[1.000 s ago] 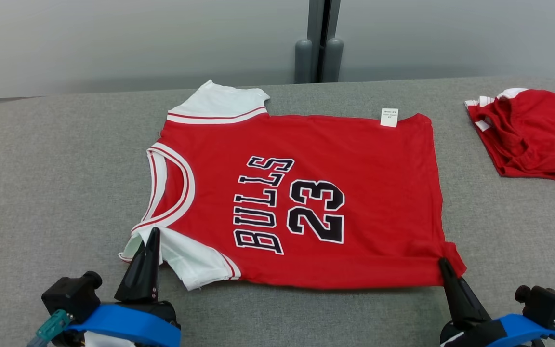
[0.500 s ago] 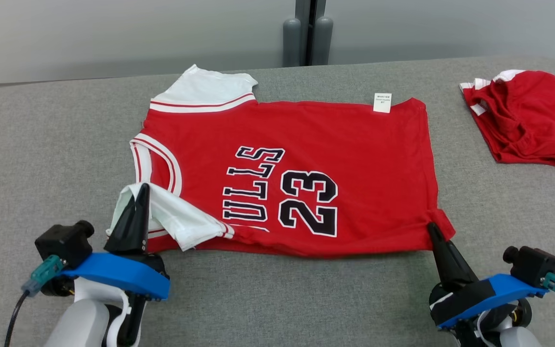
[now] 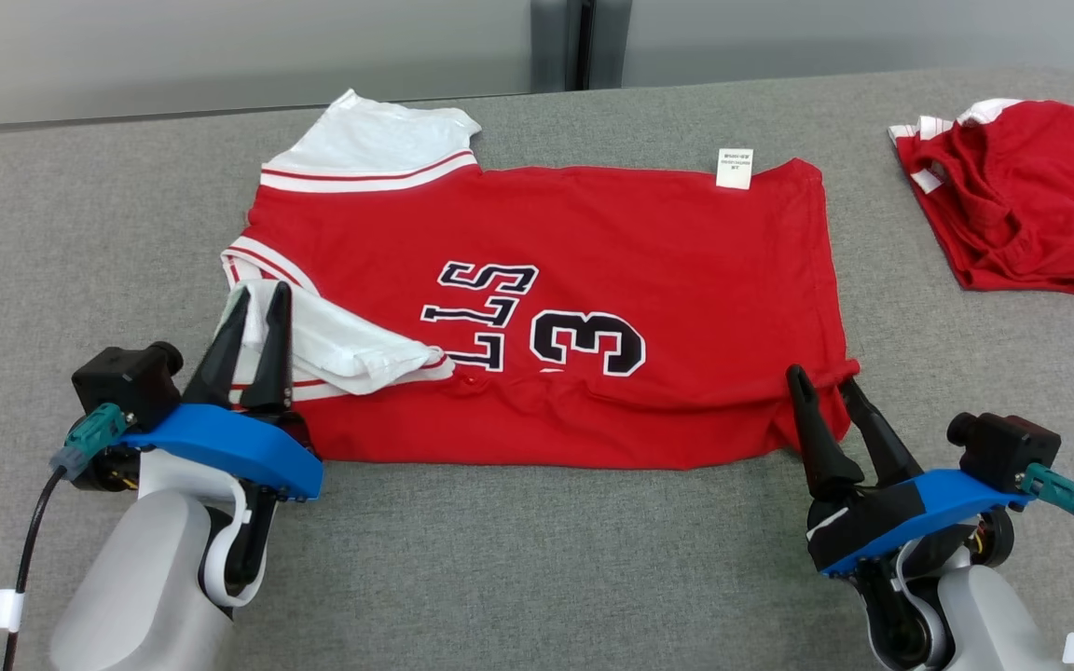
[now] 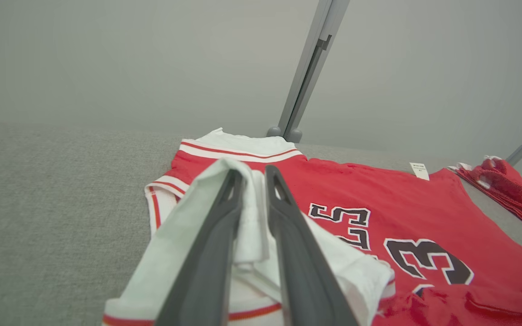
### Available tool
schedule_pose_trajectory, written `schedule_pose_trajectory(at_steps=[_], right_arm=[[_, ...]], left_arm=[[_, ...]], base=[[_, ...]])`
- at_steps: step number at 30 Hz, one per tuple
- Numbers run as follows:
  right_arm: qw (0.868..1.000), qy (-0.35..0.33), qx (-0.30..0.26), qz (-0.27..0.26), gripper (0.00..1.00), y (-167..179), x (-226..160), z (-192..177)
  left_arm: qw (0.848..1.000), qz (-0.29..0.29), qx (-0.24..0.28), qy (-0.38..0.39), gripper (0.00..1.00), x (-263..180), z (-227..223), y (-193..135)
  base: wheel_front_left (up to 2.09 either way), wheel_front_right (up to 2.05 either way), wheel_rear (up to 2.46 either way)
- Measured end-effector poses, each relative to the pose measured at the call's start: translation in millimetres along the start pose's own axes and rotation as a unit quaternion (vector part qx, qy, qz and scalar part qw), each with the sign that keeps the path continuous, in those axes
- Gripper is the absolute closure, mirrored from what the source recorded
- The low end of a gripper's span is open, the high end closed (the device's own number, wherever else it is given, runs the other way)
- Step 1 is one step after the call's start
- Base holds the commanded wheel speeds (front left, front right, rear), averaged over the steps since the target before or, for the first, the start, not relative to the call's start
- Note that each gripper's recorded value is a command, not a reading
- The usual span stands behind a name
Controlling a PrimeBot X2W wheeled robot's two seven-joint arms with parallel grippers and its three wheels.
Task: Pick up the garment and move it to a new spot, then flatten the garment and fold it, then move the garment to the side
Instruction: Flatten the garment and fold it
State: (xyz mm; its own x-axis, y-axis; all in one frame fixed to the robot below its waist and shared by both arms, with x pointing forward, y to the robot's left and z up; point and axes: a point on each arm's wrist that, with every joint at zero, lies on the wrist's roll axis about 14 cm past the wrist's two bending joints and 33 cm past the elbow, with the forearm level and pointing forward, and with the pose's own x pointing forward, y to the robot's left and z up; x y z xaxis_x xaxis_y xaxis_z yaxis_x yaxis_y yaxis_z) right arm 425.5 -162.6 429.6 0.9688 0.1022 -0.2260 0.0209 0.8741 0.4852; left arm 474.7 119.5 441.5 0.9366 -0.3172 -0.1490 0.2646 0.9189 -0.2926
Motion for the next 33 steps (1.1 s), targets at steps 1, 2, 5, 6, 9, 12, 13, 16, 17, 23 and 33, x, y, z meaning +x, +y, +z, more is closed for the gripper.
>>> schedule_pose_trajectory(at_steps=[1,2,5,6,9,12,13,16,17,23,33], right_arm=[[1.000,-0.003,-0.008,0.000,0.00,0.0,0.5,1.1],[1.000,-0.004,-0.011,0.000,0.00,-0.4,0.6,1.3],[1.000,-0.008,-0.023,-0.002,0.00,-2.4,-0.4,3.5],[1.000,-0.010,-0.028,-0.004,0.00,-4.0,-1.6,4.7],[0.999,-0.009,-0.045,-0.009,0.00,-9.7,-7.9,5.5],[0.998,0.001,-0.065,-0.017,0.00,-18.9,-16.4,1.3],[0.998,0.001,-0.068,-0.018,0.00,-20.3,-17.7,1.5],[0.997,0.008,-0.079,-0.019,0.00,-22.1,-20.3,-0.2],[0.996,0.008,-0.082,-0.019,0.00,-22.4,-20.6,-0.2],[0.995,0.028,-0.089,-0.023,0.00,-25.3,-20.9,-9.2],[0.993,0.058,-0.103,-0.027,0.00,-29.0,-10.3,-22.9]], left_arm=[[1.000,0.001,0.001,-0.001,0.00,1.5,0.2,0.7],[1.000,0.003,0.002,-0.001,0.00,2.4,-0.3,1.7],[1.000,0.008,0.004,-0.002,0.00,1.7,-0.9,5.9],[1.000,0.010,0.005,-0.002,0.00,0.4,-1.2,7.2],[1.000,0.019,0.006,-0.003,0.00,-6.8,-2.2,11.8],[0.999,0.032,0.012,0.007,0.00,-20.0,-10.7,20.3],[0.999,0.037,0.013,0.011,0.00,-24.4,-13.5,23.8],[0.998,0.052,0.014,0.022,0.00,-37.4,-22.7,31.7],[0.998,0.055,0.015,0.027,0.00,-41.7,-26.6,33.3],[0.996,0.073,0.022,0.054,0.00,-59.6,-45.3,42.4],[0.991,0.091,0.020,0.099,0.00,-68.3,-70.6,54.4]], base=[[0.00,0.00,0.00],[0.00,0.00,0.00],[0.00,0.00,0.00],[0.00,0.00,0.00],[0.00,0.00,0.00],[0.00,0.00,0.00],[0.00,0.00,0.00],[0.00,0.00,0.00],[0.00,0.00,0.00],[0.00,0.00,0.00],[0.00,0.00,0.00]])
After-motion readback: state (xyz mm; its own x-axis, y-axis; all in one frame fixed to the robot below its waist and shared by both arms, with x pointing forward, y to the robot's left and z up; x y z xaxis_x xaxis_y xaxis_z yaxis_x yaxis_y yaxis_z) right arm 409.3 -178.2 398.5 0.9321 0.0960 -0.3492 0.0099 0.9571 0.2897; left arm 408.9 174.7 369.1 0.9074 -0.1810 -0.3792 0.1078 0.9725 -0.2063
